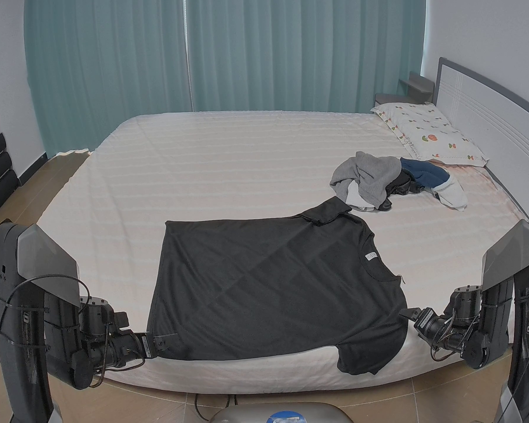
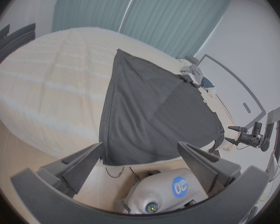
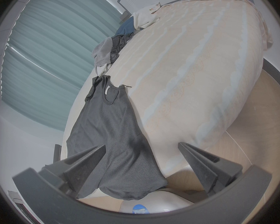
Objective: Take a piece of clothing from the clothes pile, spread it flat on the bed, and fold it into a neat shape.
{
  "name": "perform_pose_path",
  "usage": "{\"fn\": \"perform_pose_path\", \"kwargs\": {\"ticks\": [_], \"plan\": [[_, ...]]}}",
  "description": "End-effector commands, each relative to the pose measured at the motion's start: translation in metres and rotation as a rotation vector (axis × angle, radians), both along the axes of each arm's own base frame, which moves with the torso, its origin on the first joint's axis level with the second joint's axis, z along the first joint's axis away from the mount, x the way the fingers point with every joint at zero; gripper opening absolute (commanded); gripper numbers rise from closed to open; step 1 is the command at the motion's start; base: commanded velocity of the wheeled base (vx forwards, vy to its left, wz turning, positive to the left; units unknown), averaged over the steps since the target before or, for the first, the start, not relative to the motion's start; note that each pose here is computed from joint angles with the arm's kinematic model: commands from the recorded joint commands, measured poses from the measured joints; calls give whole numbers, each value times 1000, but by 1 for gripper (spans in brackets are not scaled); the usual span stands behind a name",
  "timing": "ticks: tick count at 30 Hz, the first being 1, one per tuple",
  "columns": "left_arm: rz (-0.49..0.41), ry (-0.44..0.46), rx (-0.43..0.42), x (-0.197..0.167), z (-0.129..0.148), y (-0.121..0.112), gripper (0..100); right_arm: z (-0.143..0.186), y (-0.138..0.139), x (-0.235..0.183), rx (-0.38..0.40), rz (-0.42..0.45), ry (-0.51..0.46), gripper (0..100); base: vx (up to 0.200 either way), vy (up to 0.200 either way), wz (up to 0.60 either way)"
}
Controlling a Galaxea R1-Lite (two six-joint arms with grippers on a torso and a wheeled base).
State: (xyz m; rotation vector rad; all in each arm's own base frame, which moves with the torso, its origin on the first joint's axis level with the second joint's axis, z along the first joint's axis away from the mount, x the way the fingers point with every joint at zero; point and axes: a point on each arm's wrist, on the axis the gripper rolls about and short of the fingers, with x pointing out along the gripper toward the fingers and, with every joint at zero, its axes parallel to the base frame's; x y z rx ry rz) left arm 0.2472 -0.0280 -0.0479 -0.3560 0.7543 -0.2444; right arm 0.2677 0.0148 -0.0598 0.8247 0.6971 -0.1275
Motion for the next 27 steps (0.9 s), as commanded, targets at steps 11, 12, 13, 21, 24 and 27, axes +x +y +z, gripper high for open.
{"fn": "perform_pose_path", "kwargs": {"ticks": [11,12,13,21,24,27], "plan": [[-65,-2,69,17,-22,7,100,1,2,3,4,4,-24,100,0,0,0],[-70,6,71,17,-23,6,100,1,2,3,4,4,-24,100,0,0,0],[-73,12,70,17,-23,6,100,1,2,3,4,4,-24,100,0,0,0],[-92,19,94,14,-25,3,100,1,2,3,3,7,-22,100,0,0,0],[-102,21,107,12,-24,1,100,1,2,3,2,6,-22,100,0,0,0],[-102,35,123,8,-25,1,100,0,2,3,1,6,-19,100,0,0,0]]}}
